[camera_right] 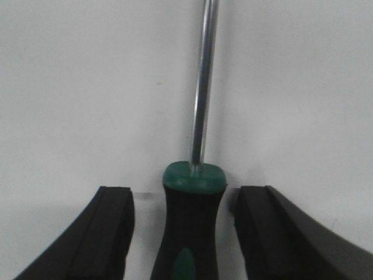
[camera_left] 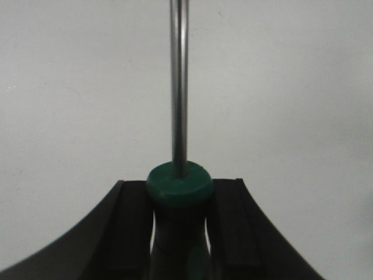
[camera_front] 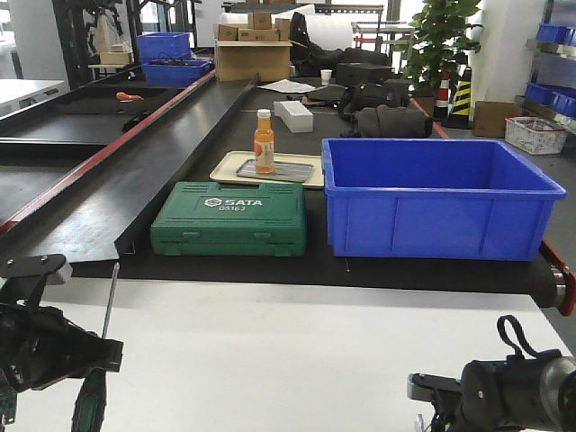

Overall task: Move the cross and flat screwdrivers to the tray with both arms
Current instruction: 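Lower the right gripper onto the flat-head screwdriver handle and close, then lift both screwdrivers upright off the table with both grippers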

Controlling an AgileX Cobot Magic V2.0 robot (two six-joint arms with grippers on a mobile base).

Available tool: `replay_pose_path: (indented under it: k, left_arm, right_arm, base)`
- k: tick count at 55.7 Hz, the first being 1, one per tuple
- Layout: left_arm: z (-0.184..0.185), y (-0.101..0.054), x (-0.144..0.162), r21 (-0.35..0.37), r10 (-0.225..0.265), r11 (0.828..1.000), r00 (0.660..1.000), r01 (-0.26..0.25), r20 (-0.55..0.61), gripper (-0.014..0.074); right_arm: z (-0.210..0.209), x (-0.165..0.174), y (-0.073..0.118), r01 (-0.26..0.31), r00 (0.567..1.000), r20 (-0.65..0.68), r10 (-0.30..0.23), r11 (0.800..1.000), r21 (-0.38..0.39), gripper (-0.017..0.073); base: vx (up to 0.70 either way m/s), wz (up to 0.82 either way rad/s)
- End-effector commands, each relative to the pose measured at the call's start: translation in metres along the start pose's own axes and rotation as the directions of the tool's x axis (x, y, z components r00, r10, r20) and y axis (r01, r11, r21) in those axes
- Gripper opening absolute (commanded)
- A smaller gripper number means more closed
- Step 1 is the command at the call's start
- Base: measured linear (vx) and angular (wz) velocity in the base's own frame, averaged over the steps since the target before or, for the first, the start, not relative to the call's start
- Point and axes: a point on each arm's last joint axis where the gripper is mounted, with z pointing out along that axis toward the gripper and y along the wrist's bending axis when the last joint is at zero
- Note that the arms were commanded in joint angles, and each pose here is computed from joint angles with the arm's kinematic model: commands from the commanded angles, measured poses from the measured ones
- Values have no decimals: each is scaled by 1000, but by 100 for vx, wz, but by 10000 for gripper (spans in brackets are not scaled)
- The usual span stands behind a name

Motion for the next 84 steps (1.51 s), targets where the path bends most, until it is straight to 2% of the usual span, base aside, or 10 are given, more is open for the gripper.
replay_pose_path:
  k: [1,20,30,40,43,49,60,66,73,84]
  left_arm:
    - [-20,-9,-15,10,-10,1000,994,9,113,-1]
    - [-20,-9,-15,10,-10,1000,994,9,113,-1]
    - [-20,-9,-16,8,-8,1000,993,7,115,-1]
    - [-27,-10,-19,-3,-3,1000,987,3,158,-1]
    - [-33,-11,-21,-8,2,1000,983,-1,183,-1]
    - [-47,-15,-24,-18,25,1000,972,-22,235,-1]
    - [-67,-22,-25,-21,68,998,958,-65,278,-1]
    - [-76,-26,-24,-15,75,997,954,-74,290,-1]
    - [-83,-29,-23,-8,81,997,951,-83,298,-1]
    - [-90,-32,-22,-6,86,996,947,-88,311,-1]
  right_arm:
    - [-15,-11,3,-2,997,81,4,1000,-24,346]
    - [-14,-8,1,17,999,50,-17,1000,-8,-6]
    - [-34,-10,3,44,994,97,-42,999,-20,-13]
    - [-87,-11,6,145,960,246,-131,989,-37,-12]
    - [-108,-10,7,165,941,307,-144,985,-42,-12]
    - [-153,-4,7,179,886,444,-135,982,-60,-12]
    - [-230,16,4,211,726,681,-96,973,-87,-10]
    - [-261,31,-1,234,644,758,-106,970,-63,-9]
    - [-288,49,-6,248,572,813,-113,968,-41,-9]
    - [-309,65,-11,256,513,851,-109,966,-30,-9]
  base:
    - [0,0]
    - [0,0]
    - [0,0]
    - [0,0]
    - [0,0]
    - [0,0]
    - [0,0]
    - [0,0]
    - [0,0]
    - [0,0]
